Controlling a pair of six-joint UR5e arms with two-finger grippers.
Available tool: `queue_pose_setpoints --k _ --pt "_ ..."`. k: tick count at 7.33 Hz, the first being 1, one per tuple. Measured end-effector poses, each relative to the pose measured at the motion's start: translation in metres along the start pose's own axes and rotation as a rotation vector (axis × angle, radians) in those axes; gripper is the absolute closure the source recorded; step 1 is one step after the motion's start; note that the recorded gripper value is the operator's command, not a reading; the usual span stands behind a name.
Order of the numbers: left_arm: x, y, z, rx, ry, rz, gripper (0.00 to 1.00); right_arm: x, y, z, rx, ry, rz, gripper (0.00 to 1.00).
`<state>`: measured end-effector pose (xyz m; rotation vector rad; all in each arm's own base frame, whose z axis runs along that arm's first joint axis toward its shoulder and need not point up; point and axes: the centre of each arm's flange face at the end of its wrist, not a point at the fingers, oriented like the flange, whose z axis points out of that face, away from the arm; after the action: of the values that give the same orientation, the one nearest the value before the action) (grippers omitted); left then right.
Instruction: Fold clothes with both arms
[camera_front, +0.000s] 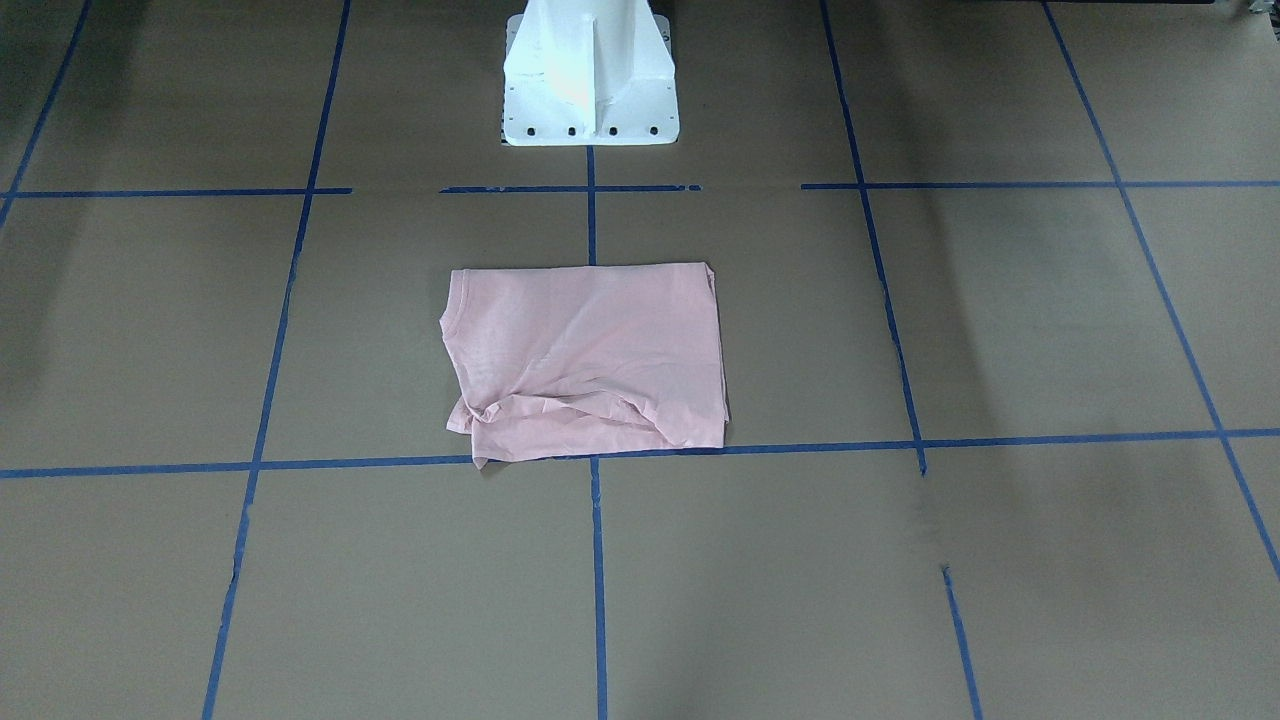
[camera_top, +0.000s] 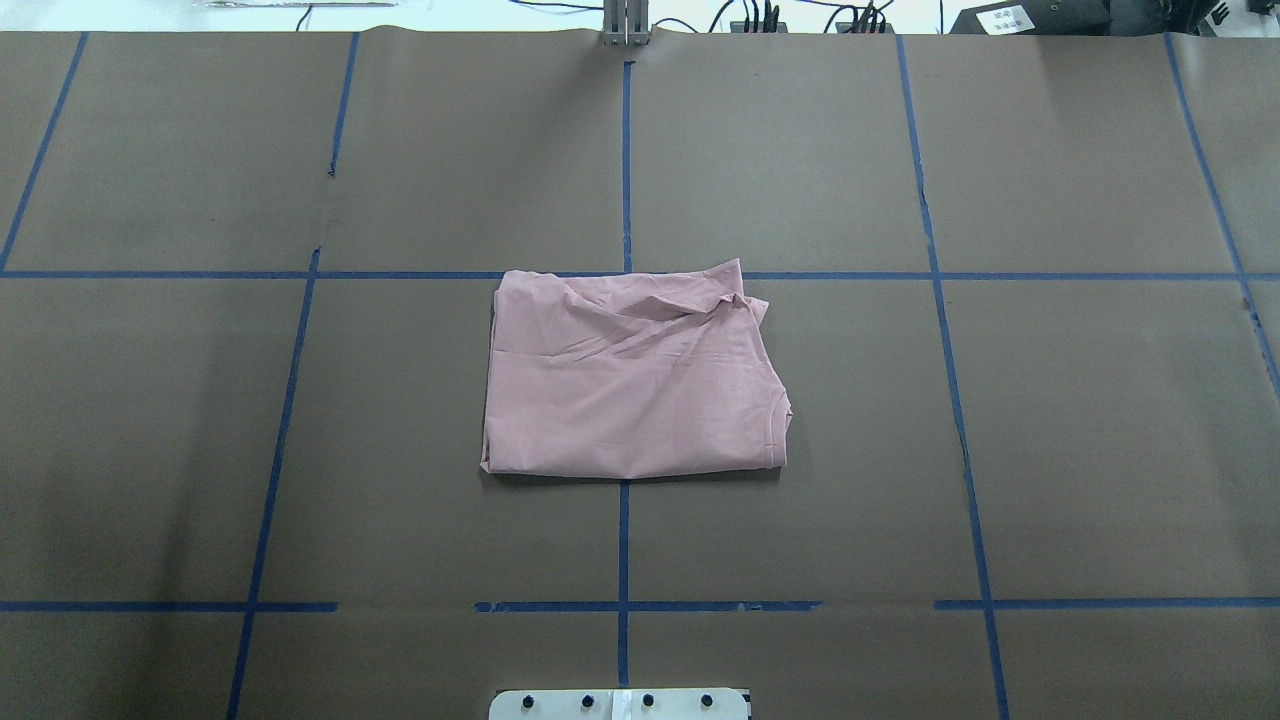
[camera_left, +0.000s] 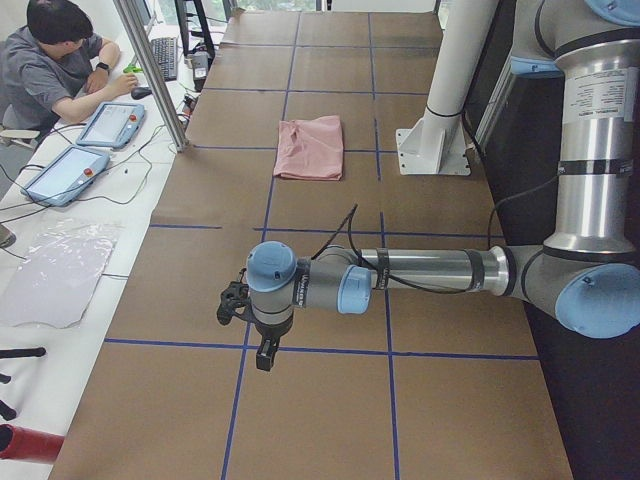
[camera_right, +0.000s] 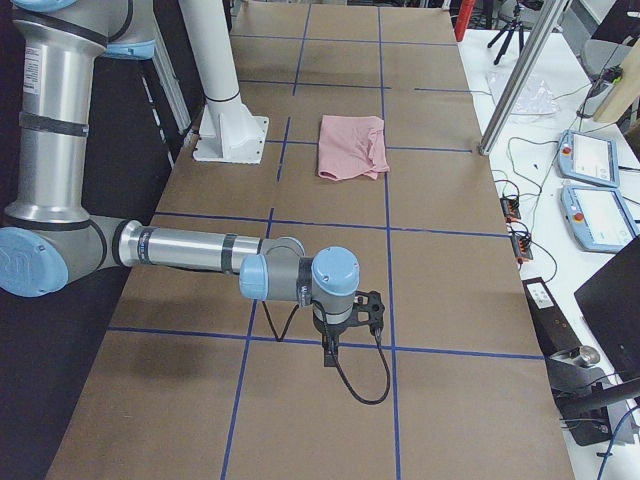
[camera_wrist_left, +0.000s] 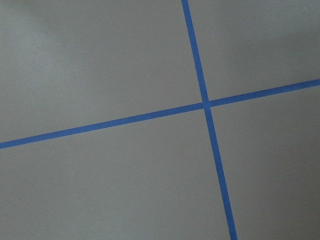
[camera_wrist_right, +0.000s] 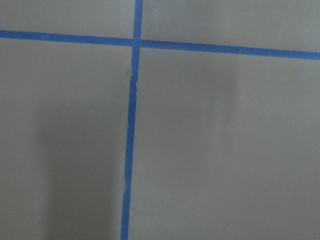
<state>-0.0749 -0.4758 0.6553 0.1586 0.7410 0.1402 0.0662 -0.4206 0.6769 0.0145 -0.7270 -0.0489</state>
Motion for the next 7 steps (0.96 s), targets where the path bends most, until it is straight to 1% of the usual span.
queue_pose_setpoints --k 2,7 --pt "-0.0008 0.0084 0.0055 -0.007 0.039 -0.008 0.00 0.0001 0.0000 0.0002 0.000 -0.001 0.000 0.00" --pt "0.0004 0.0079 0.0044 -0.006 0.032 -0.007 0.00 0.0010 0.0011 0.0013 -0.003 -0.001 0.003 0.00"
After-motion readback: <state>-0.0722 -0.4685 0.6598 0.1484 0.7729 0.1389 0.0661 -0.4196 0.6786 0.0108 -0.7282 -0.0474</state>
